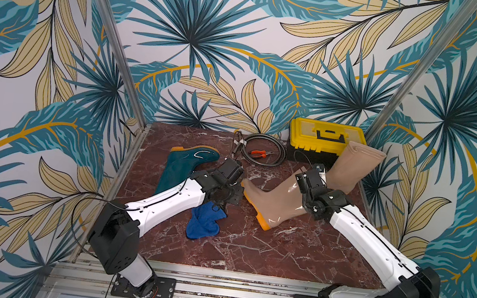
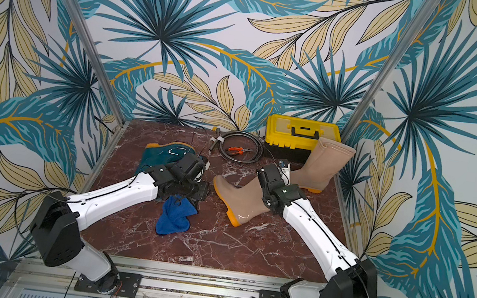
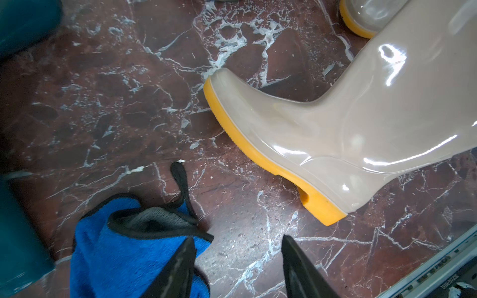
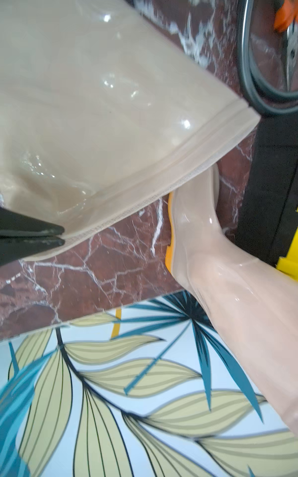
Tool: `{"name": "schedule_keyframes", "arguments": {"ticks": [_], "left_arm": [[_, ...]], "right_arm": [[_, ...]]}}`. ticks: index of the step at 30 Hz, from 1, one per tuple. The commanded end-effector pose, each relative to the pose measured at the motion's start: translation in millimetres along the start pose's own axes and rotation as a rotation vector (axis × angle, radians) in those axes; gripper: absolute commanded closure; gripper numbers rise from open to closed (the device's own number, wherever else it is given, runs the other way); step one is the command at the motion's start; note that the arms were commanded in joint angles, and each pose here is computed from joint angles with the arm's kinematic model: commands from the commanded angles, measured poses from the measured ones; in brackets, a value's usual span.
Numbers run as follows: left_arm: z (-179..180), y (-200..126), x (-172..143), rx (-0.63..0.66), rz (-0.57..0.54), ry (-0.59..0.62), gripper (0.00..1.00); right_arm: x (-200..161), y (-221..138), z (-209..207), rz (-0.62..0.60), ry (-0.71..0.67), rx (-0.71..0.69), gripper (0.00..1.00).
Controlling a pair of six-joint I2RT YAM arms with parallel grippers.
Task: Wipe the rubber boots with a cloth
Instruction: Move the rubber boot to the center of the board.
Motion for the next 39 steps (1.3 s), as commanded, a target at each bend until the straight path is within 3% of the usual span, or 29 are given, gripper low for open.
{"name": "schedule_keyframes", "arguments": {"ticks": [1,6,14,24,31,32,34,37,39], "left_arm": [[-23,23,7,-0.098,-0.025,0.033,0.50],[-68,73,2,-0.164,-0.022,0.103,0.55],[-122,138,26,-0.249,-0.080,0.134,0.58],[-152,207,54,-0.305,-0.119,0.156,0.62],[-149,224,70,-0.262,-0.177,0.144,0.60],[-147,224,72,-0.256,-0.183,0.143,0.60],[-145,223,76,-0.255,-0.192,0.141,0.56],[-142,216,80,-0.265,-0.193,0.156,0.50],[-138,208,81,-0.263,-0.192,0.158,0.49]], "right_arm": [[28,0,-17,-0.107,-0.103,-0.201,1.00],[53,14,-23,-0.173,-0.173,-0.351,1.00],[89,50,-55,-0.222,-0.065,-0.445,1.00],[114,85,-61,-0.258,-0.016,-0.495,1.00],[106,95,-77,-0.199,0.068,-0.516,1.00],[104,96,-77,-0.194,0.076,-0.510,0.97],[100,95,-76,-0.188,0.088,-0.482,0.82],[97,90,-77,-0.178,0.092,-0.437,0.46],[95,83,-82,-0.180,0.110,-0.418,0.31]]}}
Point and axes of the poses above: each gripper's point midway between its finger pads, its own y axis out along the fingers, its own z axis along the line the jaws close on, x = y × z, the point moved 8 cm from there along -y, back along the fingers, and after that the axes turned 1 degree about y, right-handed, at the moved point
